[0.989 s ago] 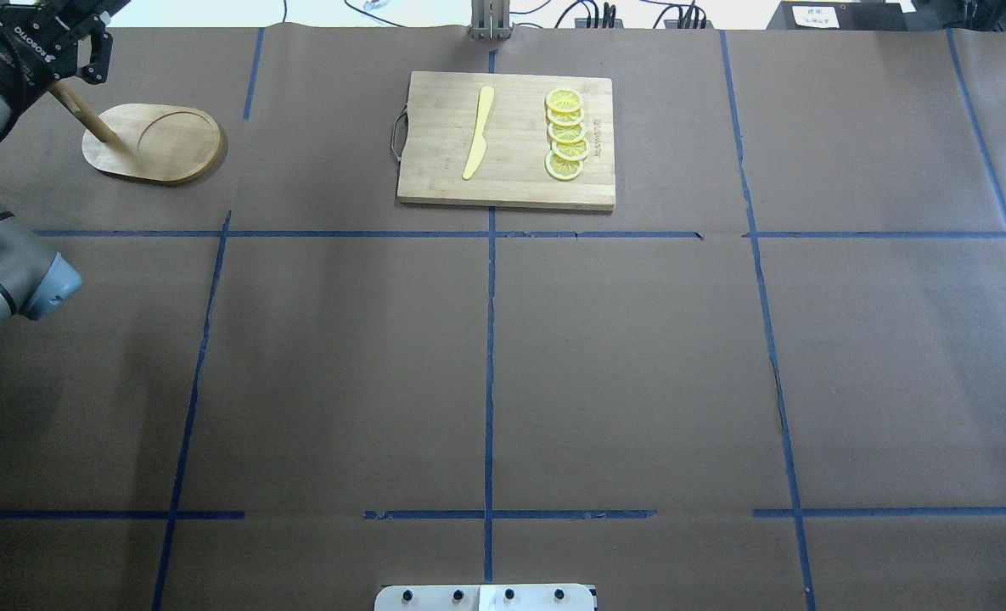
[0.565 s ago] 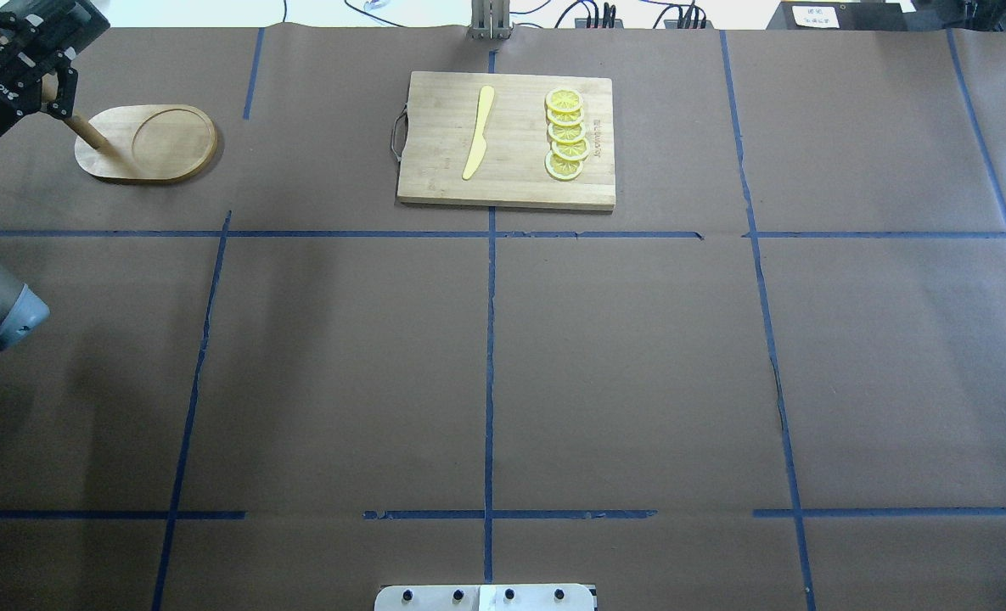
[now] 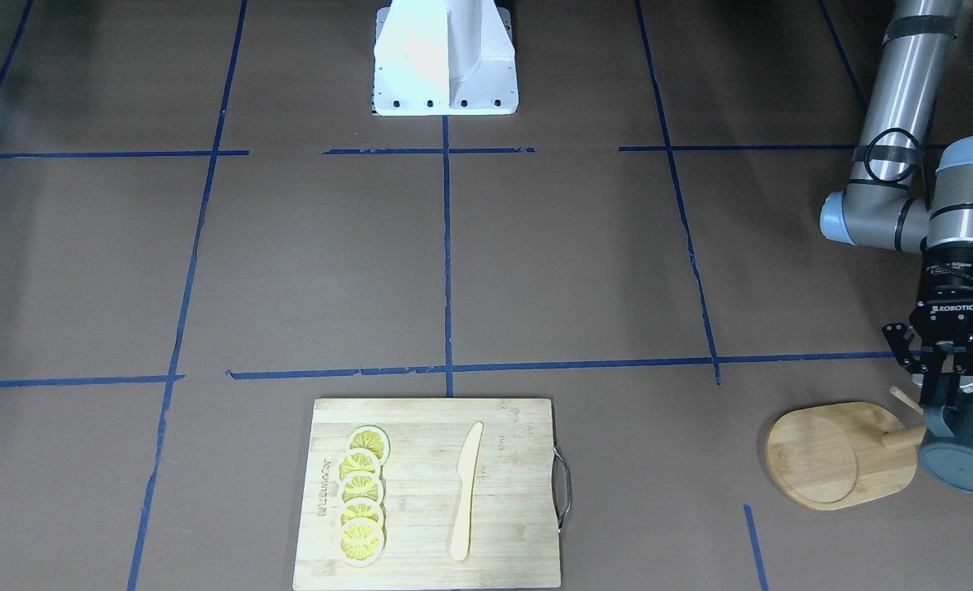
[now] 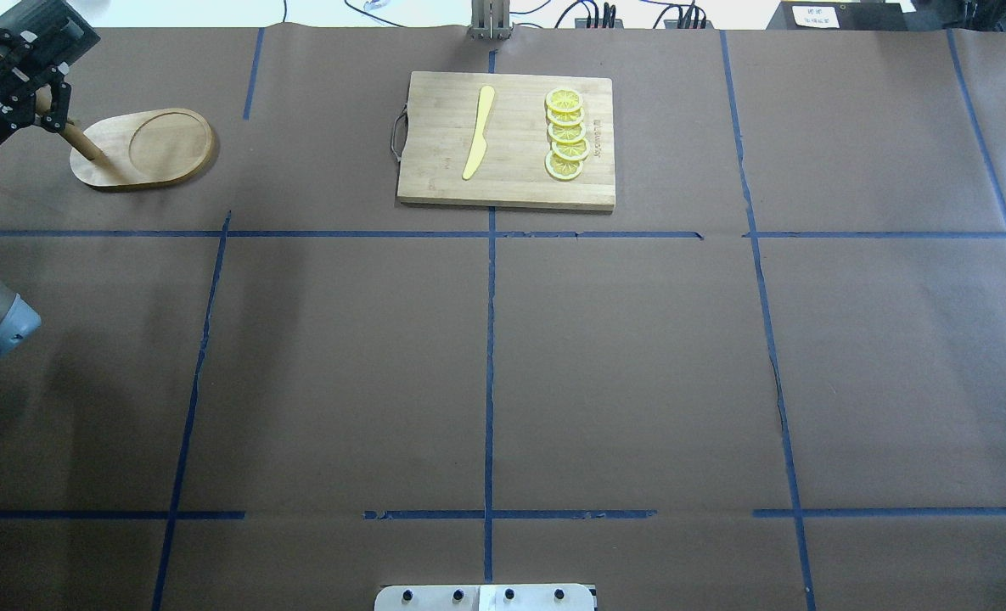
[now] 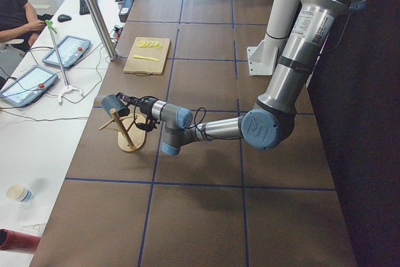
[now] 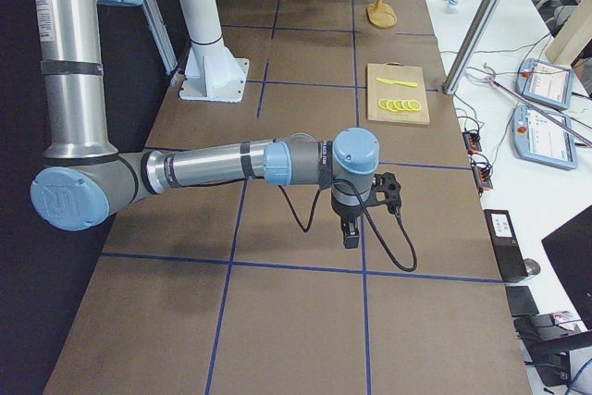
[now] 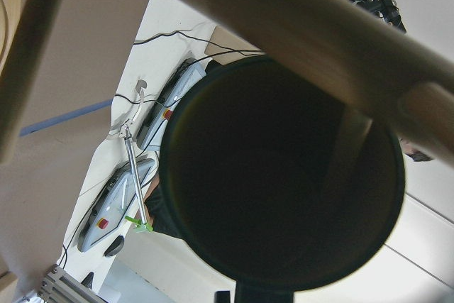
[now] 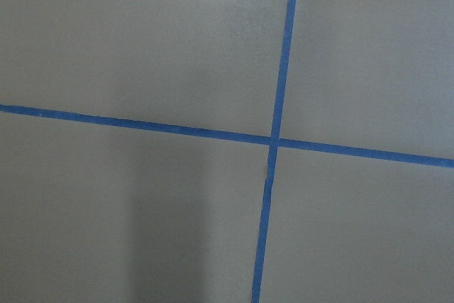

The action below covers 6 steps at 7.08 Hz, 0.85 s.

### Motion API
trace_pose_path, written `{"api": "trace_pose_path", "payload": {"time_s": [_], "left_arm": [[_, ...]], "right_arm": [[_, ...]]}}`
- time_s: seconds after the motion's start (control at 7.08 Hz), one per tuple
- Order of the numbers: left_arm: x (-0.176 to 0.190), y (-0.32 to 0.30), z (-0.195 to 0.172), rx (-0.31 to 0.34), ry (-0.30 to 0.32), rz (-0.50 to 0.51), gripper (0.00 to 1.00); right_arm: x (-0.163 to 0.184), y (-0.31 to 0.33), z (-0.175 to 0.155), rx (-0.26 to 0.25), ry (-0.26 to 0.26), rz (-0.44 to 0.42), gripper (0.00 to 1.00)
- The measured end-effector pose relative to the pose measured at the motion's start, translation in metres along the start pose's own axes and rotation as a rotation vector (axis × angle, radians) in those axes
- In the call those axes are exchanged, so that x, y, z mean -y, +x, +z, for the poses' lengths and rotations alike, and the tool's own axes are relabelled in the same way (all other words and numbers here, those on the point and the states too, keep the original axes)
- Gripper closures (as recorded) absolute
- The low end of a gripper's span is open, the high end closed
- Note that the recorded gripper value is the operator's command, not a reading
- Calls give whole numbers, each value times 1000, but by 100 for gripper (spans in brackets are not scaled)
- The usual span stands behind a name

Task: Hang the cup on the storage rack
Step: 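Tilt the mug with the left gripper and hook its handle onto a rack peg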

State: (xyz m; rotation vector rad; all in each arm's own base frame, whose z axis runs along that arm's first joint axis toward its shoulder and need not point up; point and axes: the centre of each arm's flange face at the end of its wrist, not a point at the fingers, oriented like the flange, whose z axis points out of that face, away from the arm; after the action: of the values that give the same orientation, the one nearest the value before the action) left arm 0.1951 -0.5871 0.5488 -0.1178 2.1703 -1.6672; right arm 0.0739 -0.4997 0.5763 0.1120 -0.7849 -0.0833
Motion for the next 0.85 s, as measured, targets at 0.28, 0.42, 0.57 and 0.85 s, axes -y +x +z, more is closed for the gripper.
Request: {"api": "trace_pose_path", "payload": {"time_s": [0.28, 0.42, 0.57, 0.85], "left_arm": [[4, -1, -1, 4, 8, 5, 0], [6, -1, -2, 10, 11, 6, 0], [8, 5, -3, 20, 9, 5, 0], [17, 46, -8, 44, -1, 5, 0]], "right_arm": [[0, 0, 0, 0, 0, -1, 0], [0, 0, 0, 0, 0, -1, 1], [0, 0, 0, 0, 0, -1, 1], [0, 0, 0, 0, -1, 0, 1]]}}
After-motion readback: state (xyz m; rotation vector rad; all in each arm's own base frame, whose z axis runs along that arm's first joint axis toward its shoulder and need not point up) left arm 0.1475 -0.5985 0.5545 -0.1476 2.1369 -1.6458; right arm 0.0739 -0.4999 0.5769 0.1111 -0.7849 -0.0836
